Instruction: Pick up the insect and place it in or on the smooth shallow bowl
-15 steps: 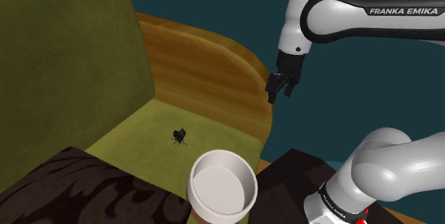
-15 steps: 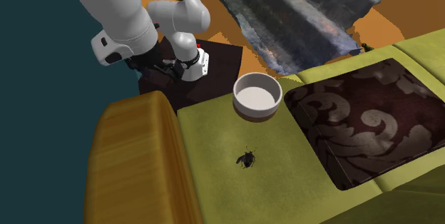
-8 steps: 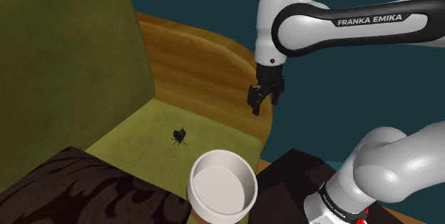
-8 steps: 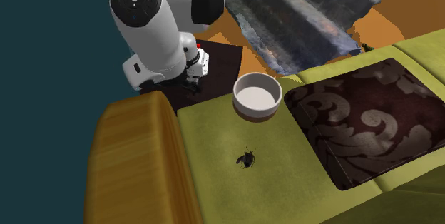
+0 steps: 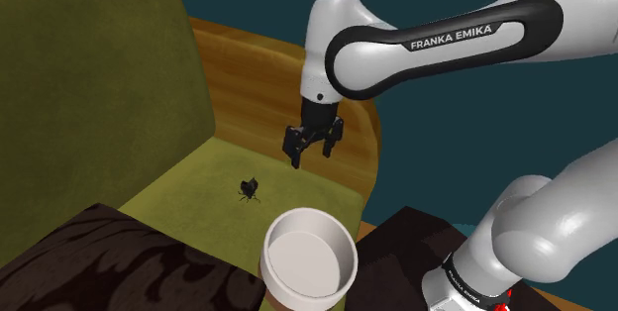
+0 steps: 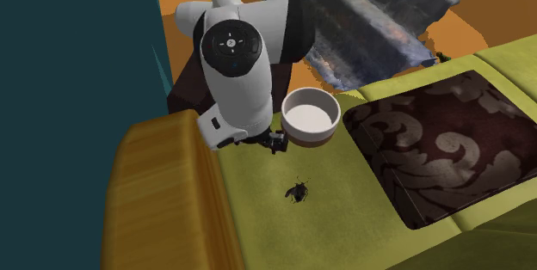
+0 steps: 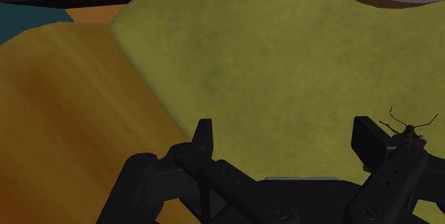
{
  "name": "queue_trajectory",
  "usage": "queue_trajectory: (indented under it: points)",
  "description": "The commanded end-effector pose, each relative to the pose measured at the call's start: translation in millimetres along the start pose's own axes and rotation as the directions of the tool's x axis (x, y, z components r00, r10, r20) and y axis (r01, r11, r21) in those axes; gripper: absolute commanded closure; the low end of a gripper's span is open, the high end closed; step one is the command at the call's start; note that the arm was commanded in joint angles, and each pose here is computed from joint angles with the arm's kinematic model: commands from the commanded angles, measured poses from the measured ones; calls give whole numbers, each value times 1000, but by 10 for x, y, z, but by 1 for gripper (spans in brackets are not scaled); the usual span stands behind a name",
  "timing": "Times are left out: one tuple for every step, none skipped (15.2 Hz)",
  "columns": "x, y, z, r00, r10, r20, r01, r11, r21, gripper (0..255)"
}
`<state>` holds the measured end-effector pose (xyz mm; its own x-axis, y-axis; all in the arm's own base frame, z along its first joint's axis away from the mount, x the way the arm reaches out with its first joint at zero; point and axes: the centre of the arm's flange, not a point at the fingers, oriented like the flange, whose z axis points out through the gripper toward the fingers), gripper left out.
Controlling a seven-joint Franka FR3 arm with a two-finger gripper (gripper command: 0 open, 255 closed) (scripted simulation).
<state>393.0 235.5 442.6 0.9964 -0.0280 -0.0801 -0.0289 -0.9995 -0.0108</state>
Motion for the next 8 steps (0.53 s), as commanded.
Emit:
queue_trajectory:
  points:
    - [100, -243, 56, 1000, 5, -12, -5, 1000, 8, 0]
    - [149, -356, 91, 1000, 7, -15, -7, 1000, 10, 0]
    - [198, -469, 126, 1000, 9, -18, -9, 1000, 12, 0]
    - [248, -582, 161, 1000, 11, -21, -10, 1000, 13, 0]
    - [298, -694, 195, 1000, 13, -24, -12, 1000, 15, 0]
    - [348, -807, 229, 1000, 15, -27, -14, 1000, 17, 0]
    - [398, -920, 263, 999, 16, -30, -16, 1000, 19, 0]
    - [449, -1032, 296, 999, 18, -33, -18, 1000, 20, 0]
